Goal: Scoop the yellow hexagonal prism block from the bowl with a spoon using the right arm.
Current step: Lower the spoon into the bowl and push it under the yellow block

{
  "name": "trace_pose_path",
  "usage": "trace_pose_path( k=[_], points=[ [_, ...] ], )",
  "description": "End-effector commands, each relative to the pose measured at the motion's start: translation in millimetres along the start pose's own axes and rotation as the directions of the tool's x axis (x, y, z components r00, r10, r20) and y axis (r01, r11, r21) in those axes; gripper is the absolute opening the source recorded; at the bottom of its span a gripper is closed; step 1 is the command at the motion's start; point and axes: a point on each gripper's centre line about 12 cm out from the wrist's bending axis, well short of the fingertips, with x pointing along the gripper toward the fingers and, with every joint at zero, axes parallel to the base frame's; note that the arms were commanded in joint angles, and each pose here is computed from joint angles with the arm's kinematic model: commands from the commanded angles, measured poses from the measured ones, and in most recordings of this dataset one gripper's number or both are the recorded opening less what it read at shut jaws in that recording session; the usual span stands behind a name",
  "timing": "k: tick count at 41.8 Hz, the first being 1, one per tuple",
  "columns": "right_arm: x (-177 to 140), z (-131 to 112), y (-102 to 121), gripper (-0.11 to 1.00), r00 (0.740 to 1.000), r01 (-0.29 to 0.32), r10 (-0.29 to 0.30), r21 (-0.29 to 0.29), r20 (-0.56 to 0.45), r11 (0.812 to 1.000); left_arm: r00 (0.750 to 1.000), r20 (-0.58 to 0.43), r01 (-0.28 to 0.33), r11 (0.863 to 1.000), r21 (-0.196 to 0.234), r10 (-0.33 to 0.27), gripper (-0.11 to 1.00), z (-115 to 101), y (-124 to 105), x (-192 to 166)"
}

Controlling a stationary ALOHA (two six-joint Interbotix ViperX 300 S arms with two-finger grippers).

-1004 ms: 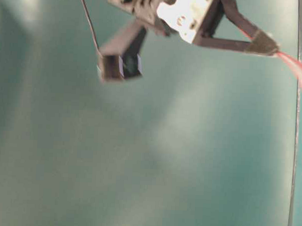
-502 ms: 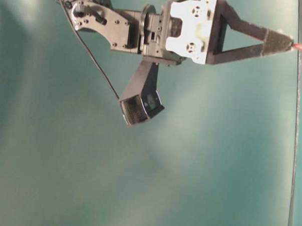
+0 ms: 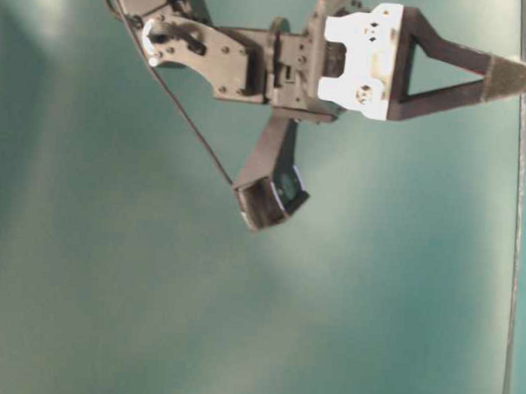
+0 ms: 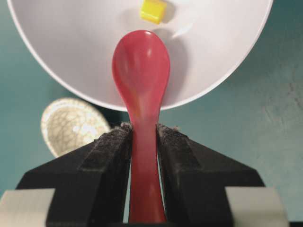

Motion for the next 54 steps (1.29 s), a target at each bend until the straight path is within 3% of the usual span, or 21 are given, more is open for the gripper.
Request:
trace_pose_path(
  k=[1,8,20,35,54],
  points=[
    [-10,8,2,0.24,0.999,-0.002,0.002,-0.006,0.047,1.0,1.0,0.029,0.0,1.0,0.002,0.0,0.0,11,0,3],
    [-1,12,0,0.24,0.999,0.0,0.0,-0.006,0.053,1.0,1.0,0.031,-0.001,1.0,0.002,0.001,0.0,11,0,3],
    [5,30,0,0.24,0.989,0.001,0.001,-0.015,0.151,1.0,1.0,0.031,-0.001,1.0,0.002,0.001,0.0,11,0,3],
    [2,54,0,0.24,0.946,0.005,0.003,-0.025,0.324,1.0,1.0,0.028,0.0,1.0,0.002,0.0,0.0,11,0,3],
    [-12,59,4,0.24,0.916,-0.003,0.014,-0.028,0.401,1.0,1.0,0.015,-0.001,1.0,0.002,0.001,0.0,9,0,3]
  ],
)
